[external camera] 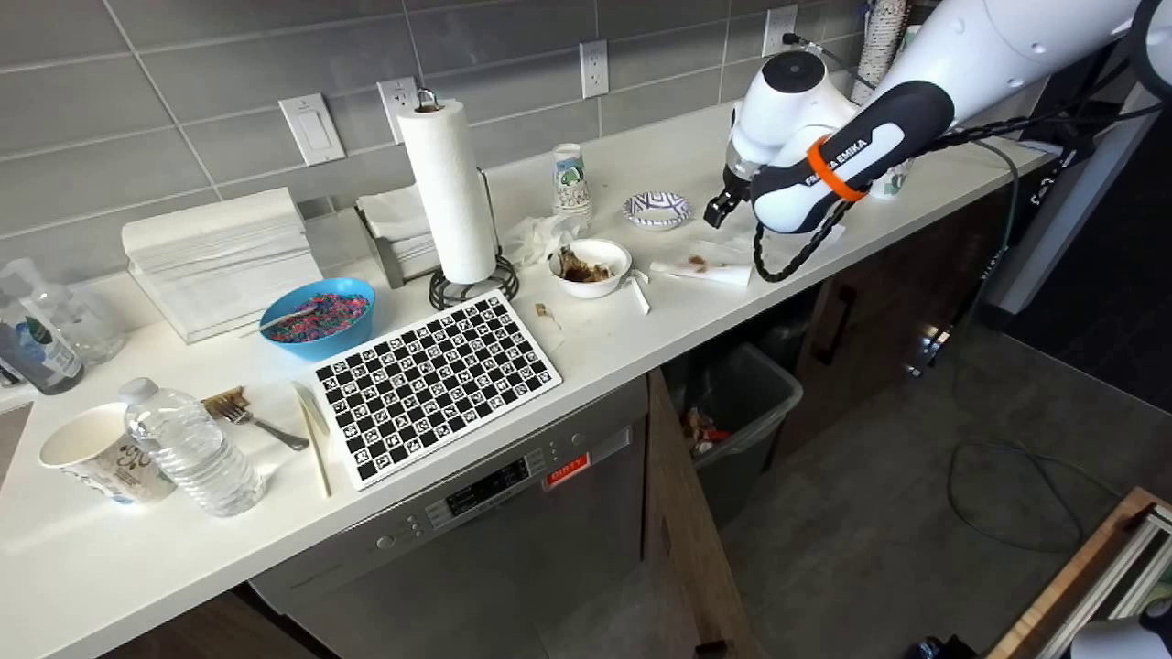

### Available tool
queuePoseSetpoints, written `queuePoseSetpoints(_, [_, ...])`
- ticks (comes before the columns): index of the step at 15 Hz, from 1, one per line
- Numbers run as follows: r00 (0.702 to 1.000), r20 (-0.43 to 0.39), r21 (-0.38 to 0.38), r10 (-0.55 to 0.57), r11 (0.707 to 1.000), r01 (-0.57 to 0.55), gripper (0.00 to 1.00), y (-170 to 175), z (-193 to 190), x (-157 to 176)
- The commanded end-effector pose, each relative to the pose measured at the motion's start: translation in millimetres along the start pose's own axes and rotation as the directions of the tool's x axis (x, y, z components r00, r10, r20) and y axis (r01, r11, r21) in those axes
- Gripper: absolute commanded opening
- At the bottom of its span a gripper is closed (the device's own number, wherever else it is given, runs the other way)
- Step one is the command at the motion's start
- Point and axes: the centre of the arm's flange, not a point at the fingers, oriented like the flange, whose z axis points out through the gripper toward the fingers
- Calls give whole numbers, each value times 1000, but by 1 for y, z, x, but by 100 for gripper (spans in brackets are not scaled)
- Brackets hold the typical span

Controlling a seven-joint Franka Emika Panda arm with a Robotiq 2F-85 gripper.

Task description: Fold the napkin and put it in the bin

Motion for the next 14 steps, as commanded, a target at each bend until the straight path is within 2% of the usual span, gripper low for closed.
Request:
queuePoseSetpoints(1, [998, 26, 9, 48, 999, -49, 100, -11, -17, -7])
queuePoseSetpoints(5, [985, 43, 69, 166, 983, -168, 100, -23, -37, -15])
queuePoseSetpoints(7, [980, 61, 99, 188, 976, -193, 100, -31, -46, -20])
queuePoseSetpoints(10, [976, 113, 137, 185, 970, -200, 100, -42, -50, -33])
queuePoseSetpoints(14, [985, 135, 187, 111, 973, -135, 100, -53, -35, -48])
